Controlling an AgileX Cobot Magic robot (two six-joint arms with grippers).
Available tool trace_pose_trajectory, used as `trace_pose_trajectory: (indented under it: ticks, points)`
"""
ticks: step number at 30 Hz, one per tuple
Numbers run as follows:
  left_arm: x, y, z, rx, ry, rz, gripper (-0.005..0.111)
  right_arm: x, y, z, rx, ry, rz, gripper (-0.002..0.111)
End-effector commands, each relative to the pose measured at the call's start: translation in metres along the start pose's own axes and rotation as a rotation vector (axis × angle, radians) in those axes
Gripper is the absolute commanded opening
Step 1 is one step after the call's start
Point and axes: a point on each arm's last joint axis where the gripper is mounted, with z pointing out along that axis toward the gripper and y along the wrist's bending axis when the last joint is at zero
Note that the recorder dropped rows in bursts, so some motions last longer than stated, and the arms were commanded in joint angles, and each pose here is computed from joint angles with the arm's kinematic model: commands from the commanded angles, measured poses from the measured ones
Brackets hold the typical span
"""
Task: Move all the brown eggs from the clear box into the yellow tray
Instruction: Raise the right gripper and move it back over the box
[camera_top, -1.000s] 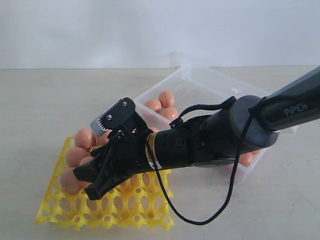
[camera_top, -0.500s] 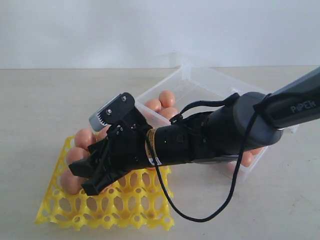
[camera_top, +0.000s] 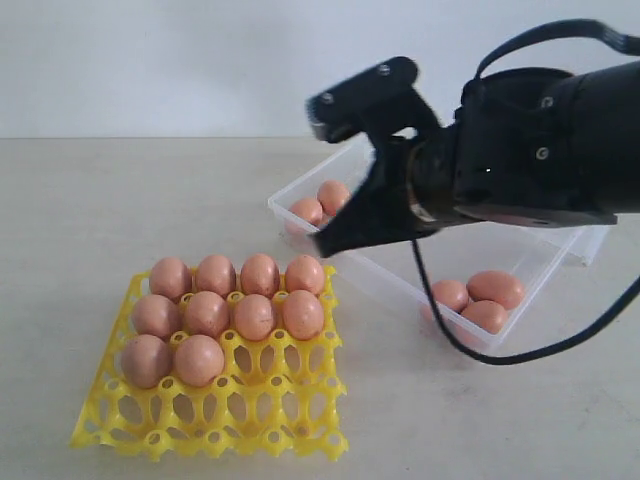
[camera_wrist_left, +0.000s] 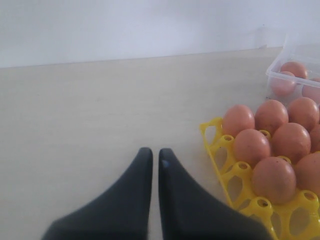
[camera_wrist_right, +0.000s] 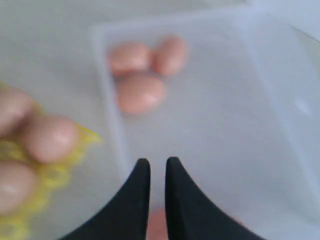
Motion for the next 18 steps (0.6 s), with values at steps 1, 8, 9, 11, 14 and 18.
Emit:
trace_pose_trajectory:
  ticks: [1, 8, 9, 11, 14, 18]
  points:
    - [0.001, 0.0, 0.0, 0.003, -0.003, 0.004, 0.004, 0.027, -0.042, -0.023, 0.427, 0.354, -0.091, 0.004]
    - [0.001, 0.0, 0.0, 0.003, -0.003, 0.004, 0.004, 0.027, -0.058, -0.037, 0.556, 0.424, -0.224, 0.004]
    - [0.001, 0.0, 0.0, 0.003, -0.003, 0.004, 0.004, 0.026, -0.059, -0.037, 0.564, 0.414, -0.229, 0.004]
    - [0.001, 0.0, 0.0, 0.003, -0.003, 0.004, 0.004, 0.026, -0.06, -0.038, 0.573, 0.402, -0.207, 0.004]
    - [0.001, 0.0, 0.0, 0.003, -0.003, 0.004, 0.004, 0.024, -0.06, -0.037, 0.594, 0.378, -0.173, 0.004]
    - [0.001, 0.0, 0.0, 0.003, -0.003, 0.004, 0.004, 0.016, -0.065, -0.038, 0.669, 0.281, -0.172, 0.004]
